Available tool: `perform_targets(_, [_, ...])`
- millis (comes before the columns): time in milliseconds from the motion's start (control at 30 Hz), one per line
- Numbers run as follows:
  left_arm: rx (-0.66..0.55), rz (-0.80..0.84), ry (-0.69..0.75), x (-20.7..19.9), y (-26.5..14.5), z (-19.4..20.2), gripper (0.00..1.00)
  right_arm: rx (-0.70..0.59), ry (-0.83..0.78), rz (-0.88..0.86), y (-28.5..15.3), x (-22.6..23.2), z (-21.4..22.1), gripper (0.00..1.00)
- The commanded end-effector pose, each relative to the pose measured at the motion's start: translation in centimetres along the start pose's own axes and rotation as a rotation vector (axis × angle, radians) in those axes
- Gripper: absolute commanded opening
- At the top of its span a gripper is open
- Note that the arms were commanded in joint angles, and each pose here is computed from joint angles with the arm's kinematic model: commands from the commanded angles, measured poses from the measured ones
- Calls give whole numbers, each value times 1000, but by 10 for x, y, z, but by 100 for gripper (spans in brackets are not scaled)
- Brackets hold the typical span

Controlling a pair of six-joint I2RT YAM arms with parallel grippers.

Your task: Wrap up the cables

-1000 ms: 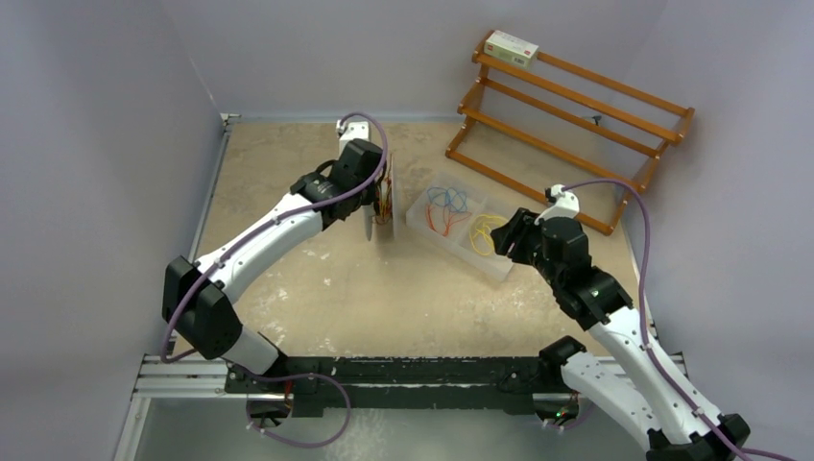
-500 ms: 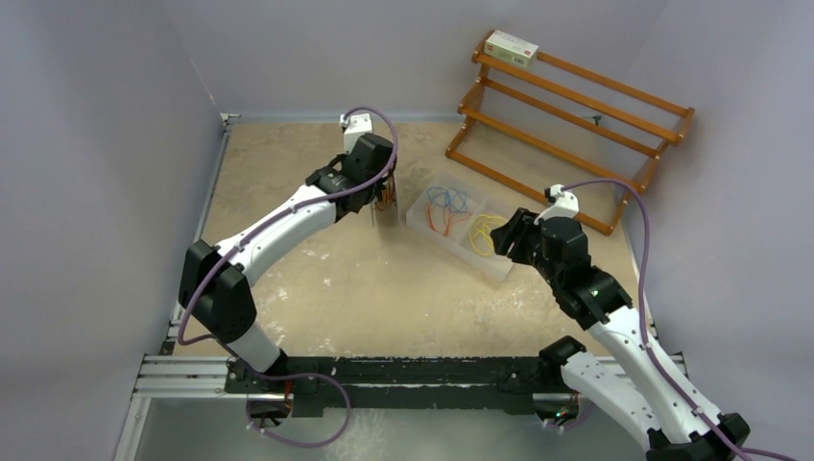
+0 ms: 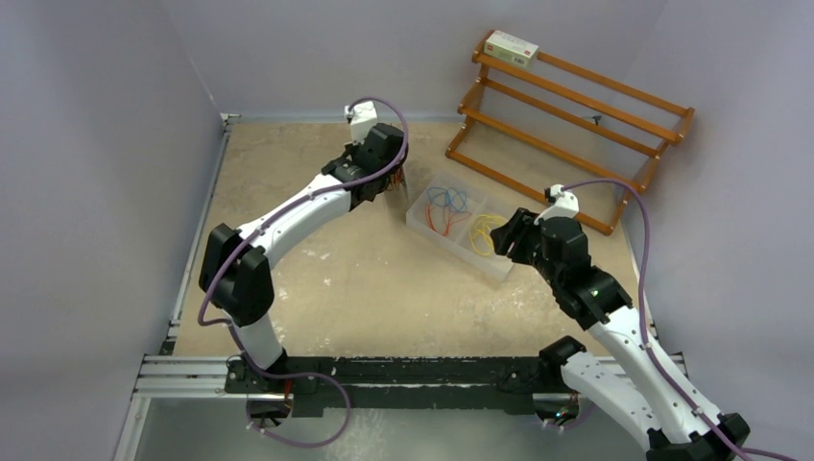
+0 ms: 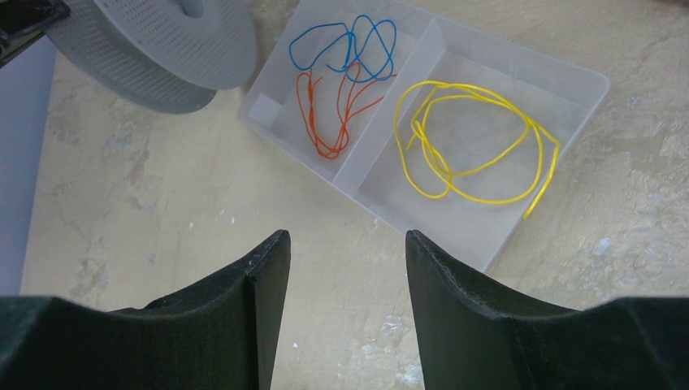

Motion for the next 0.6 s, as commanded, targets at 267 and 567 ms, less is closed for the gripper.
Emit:
perform_targets(267, [-130, 40, -123, -34, 11, -32, 0, -34, 0, -15, -4, 2, -8, 57])
perform_targets(567, [-114, 37, -110, -34, 16, -25, 0, -29, -3, -19, -3, 3, -7, 57])
Point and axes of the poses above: each gripper's point midway between its finger pads, its own y axis out along the fingers, its own x axis along the line the jaws close on, z = x × y, the point moved 5 cm from there along -y, back along the fingers, and after that the axes turned 9 degrees about -y, right-handed, at the moved point
